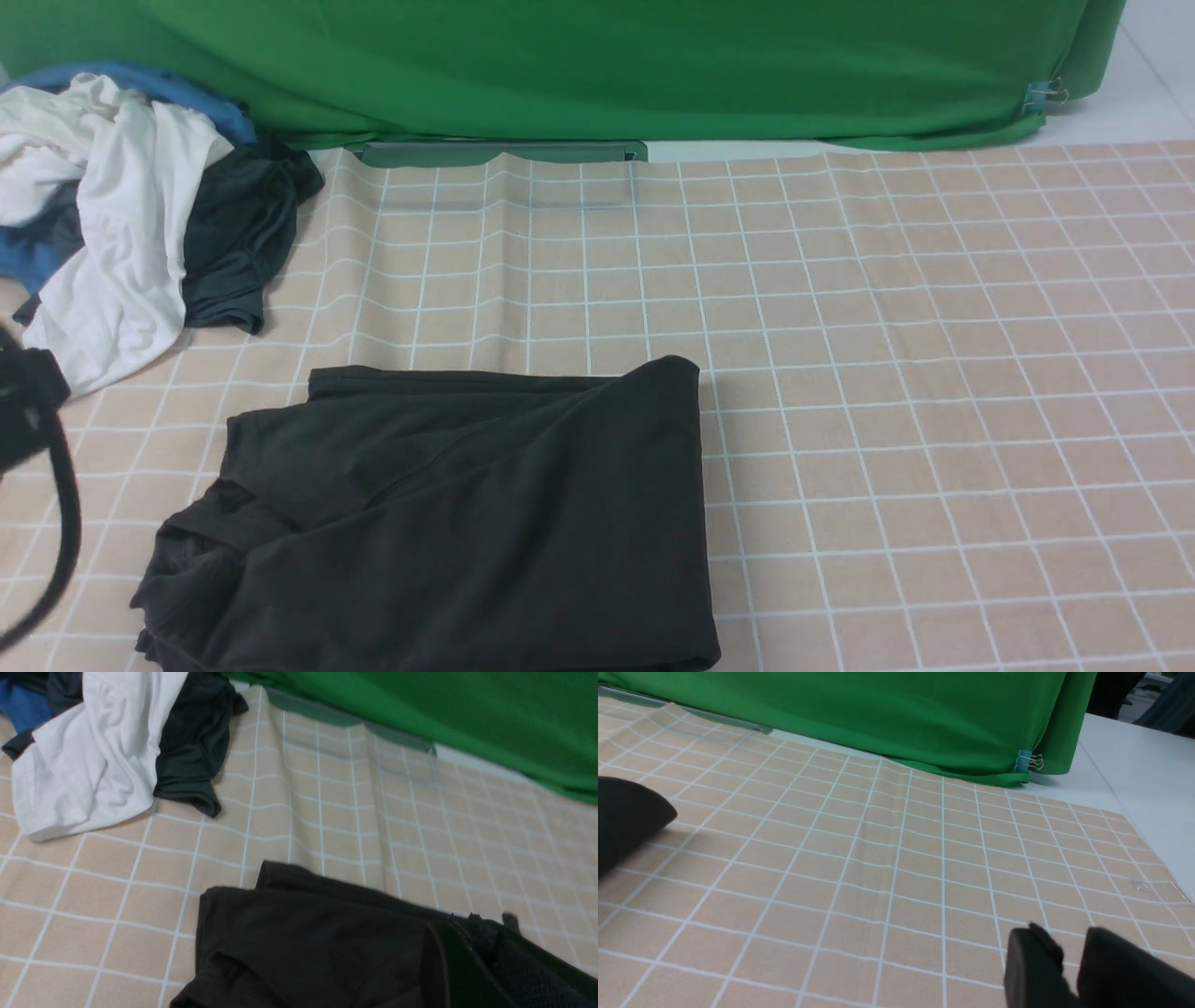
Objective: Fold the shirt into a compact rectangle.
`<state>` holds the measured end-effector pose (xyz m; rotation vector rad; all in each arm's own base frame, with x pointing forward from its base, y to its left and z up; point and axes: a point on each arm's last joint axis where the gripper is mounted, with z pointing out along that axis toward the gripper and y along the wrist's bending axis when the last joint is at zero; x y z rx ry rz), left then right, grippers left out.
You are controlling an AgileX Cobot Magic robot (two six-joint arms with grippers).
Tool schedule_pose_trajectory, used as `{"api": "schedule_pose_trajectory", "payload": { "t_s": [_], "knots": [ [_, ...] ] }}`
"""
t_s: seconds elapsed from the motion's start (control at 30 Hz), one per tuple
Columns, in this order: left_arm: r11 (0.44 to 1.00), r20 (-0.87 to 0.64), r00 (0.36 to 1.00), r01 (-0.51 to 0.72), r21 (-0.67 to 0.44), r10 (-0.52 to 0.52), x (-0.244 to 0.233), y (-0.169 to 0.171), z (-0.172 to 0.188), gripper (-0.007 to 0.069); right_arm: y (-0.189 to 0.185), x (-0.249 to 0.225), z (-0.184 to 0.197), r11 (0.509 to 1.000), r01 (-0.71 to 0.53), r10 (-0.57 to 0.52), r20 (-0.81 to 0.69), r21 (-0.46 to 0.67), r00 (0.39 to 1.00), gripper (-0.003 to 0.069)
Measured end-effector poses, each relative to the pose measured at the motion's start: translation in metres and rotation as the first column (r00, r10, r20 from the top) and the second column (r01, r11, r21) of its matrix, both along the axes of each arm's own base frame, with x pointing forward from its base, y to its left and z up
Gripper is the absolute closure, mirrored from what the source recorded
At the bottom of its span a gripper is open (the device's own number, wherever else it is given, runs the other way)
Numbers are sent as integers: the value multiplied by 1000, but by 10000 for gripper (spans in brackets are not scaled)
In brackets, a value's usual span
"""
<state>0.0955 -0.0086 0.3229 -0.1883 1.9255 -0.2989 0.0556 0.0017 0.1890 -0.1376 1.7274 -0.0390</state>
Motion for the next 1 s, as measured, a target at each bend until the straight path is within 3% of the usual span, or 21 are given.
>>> {"api": "schedule_pose_trajectory", "payload": {
  "t_s": [0.23,0.7,1.0],
  "knots": [
    [986,256,952,-166,-21,166,-18,10,-33,608,0,0,0,1000,0,0,0,0,1000,459],
    [972,199,967,-188,139,159,-18,15,-62,608,0,0,0,1000,0,0,0,0,1000,430],
    [970,241,947,-233,69,211,-28,16,-89,608,0,0,0,1000,0,0,0,0,1000,421]
  ]
}}
